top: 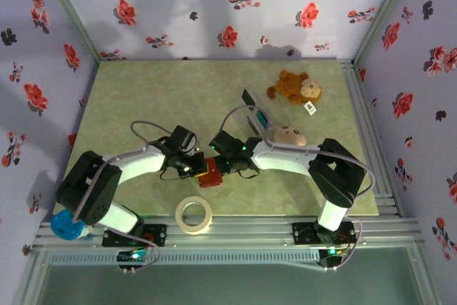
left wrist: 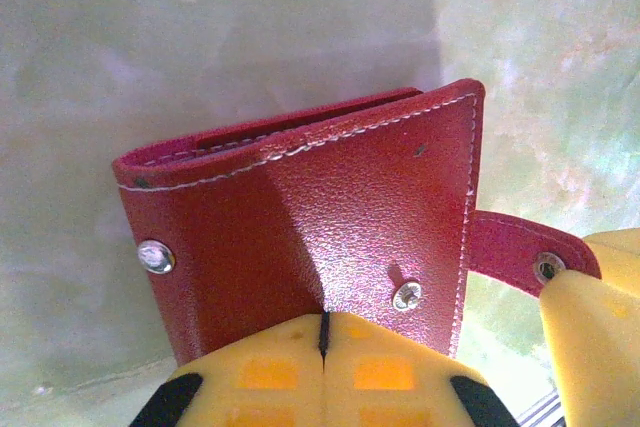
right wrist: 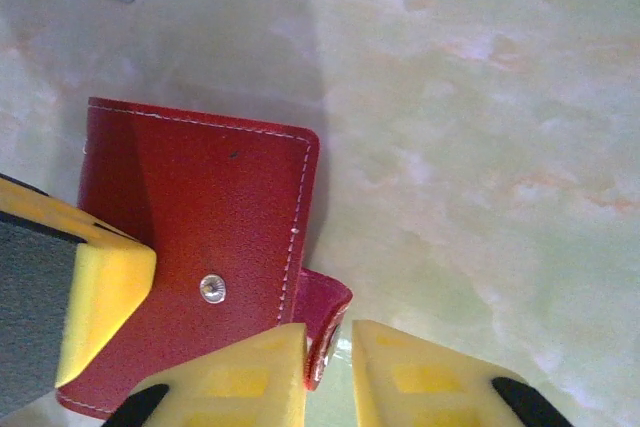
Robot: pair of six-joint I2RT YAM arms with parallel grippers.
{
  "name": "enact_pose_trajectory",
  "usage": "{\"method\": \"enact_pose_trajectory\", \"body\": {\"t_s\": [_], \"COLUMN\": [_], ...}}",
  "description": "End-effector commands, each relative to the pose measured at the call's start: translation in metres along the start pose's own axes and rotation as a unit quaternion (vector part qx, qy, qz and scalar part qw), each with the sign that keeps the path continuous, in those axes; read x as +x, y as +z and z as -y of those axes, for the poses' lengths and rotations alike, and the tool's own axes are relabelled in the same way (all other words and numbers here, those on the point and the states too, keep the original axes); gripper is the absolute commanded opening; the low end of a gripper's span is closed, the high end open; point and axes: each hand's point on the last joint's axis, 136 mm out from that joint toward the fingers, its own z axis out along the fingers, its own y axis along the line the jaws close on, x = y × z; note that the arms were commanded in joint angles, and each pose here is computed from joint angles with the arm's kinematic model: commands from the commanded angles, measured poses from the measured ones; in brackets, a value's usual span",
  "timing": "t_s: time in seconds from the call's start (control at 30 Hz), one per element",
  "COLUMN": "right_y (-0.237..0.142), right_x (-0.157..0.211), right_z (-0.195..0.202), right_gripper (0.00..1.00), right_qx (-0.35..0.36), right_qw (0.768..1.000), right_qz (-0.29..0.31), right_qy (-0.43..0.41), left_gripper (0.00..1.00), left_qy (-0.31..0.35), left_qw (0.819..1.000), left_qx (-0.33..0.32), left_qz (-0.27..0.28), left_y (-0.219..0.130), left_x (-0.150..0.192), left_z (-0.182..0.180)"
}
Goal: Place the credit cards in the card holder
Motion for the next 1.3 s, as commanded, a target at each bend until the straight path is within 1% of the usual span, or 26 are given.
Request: {"method": "enact_pose_trajectory", "body": {"t_s": [0.0, 0.1, 0.13, 0.17, 0.27, 0.3, 0.37, 0.43, 0.5, 0.53, 0.57, 0.6, 0.63, 0.7, 0.77, 0.8, 0.87, 0.9, 1.03, 1.2, 1.27], "right_y": [-0.008, -0.007, -0.007, -0.006, -0.004, -0.004, -0.005, -0.005, -0.004, -0.002, -0.001, 0.001, 0.002, 0.003, 0.002, 0.002, 0.001, 0.000, -0.001, 0.002, 0.007], "right_x": [-0.009, -0.008, -0.007, -0.007, -0.005, -0.005, -0.007, -0.008, -0.009, -0.008, -0.008, -0.008, -0.007, -0.008, -0.008, -0.008, -0.008, -0.008, -0.008, 0.000, 0.004], "right_z": [0.000, -0.005, -0.007, -0.008, -0.012, -0.013, -0.013, -0.012, -0.010, -0.009, -0.009, -0.009, -0.008, -0.009, -0.008, -0.007, -0.008, -0.009, -0.015, -0.039, -0.045], "right_gripper": [0.11, 0.02, 0.00, 0.01, 0.14, 0.17, 0.17, 0.21, 0.15, 0.15, 0.16, 0.22, 0.24, 0.24, 0.23, 0.20, 0.05, 0.00, 0.00, 0.00, 0.00], "right_qx": [0.013, -0.001, -0.006, -0.011, -0.023, -0.025, -0.026, -0.024, -0.014, -0.010, -0.009, -0.008, -0.007, -0.007, -0.005, -0.004, -0.007, -0.010, -0.027, -0.097, -0.113], "right_qw": [1.000, 1.000, 1.000, 1.000, 1.000, 1.000, 1.000, 1.000, 1.000, 1.000, 1.000, 1.000, 1.000, 1.000, 1.000, 1.000, 1.000, 1.000, 1.000, 0.995, 0.993], "right_qz": [0.016, 0.010, 0.010, 0.009, 0.006, 0.006, 0.011, 0.015, 0.011, 0.008, 0.007, 0.006, 0.004, 0.004, 0.008, 0.009, 0.008, 0.008, 0.006, -0.013, -0.023], "right_qy": [-0.012, -0.010, -0.009, -0.009, -0.009, -0.008, -0.007, -0.007, -0.008, -0.009, -0.009, -0.009, -0.007, -0.004, -0.001, -0.001, -0.001, -0.001, -0.007, -0.027, -0.030], "left_gripper": [0.03, 0.03, 0.03, 0.03, 0.03, 0.03, 0.03, 0.03, 0.03, 0.03, 0.03, 0.03, 0.03, 0.03, 0.03, 0.03, 0.03, 0.03, 0.03, 0.02, 0.01], "left_qy": [-0.021, -0.024, -0.024, -0.022, -0.021, -0.023, -0.021, -0.020, -0.022, -0.023, -0.022, -0.020, -0.020, -0.021, -0.021, -0.021, -0.021, -0.022, -0.022, -0.021, -0.021], "left_qw": [0.998, 0.998, 0.998, 0.998, 0.998, 0.998, 0.998, 0.998, 0.998, 0.998, 0.998, 0.998, 0.998, 0.998, 0.998, 0.998, 0.998, 0.998, 0.998, 0.998, 0.998], "left_qx": [-0.049, -0.048, -0.047, -0.047, -0.048, -0.047, -0.045, -0.047, -0.046, -0.045, -0.045, -0.045, -0.045, -0.044, -0.045, -0.046, -0.047, -0.046, -0.046, -0.044, -0.044], "left_qz": [-0.031, -0.030, -0.031, -0.033, -0.033, -0.032, -0.032, -0.036, -0.035, -0.035, -0.036, -0.037, -0.038, -0.037, -0.039, -0.040, -0.041, -0.041, -0.043, -0.041, -0.041], "left_y": [0.013, 0.014, 0.014, 0.014, 0.014, 0.014, 0.014, 0.014, 0.015, 0.015, 0.016, 0.016, 0.016, 0.016, 0.017, 0.017, 0.018, 0.018, 0.019, 0.017, 0.017], "left_x": [0.018, 0.018, 0.018, 0.018, 0.018, 0.018, 0.018, 0.019, 0.019, 0.019, 0.020, 0.019, 0.020, 0.021, 0.021, 0.022, 0.023, 0.023, 0.024, 0.024, 0.025], "left_z": [-0.030, -0.030, -0.030, -0.030, -0.029, -0.029, -0.028, -0.029, -0.029, -0.029, -0.029, -0.028, -0.028, -0.028, -0.029, -0.029, -0.030, -0.030, -0.031, -0.030, -0.030]}}
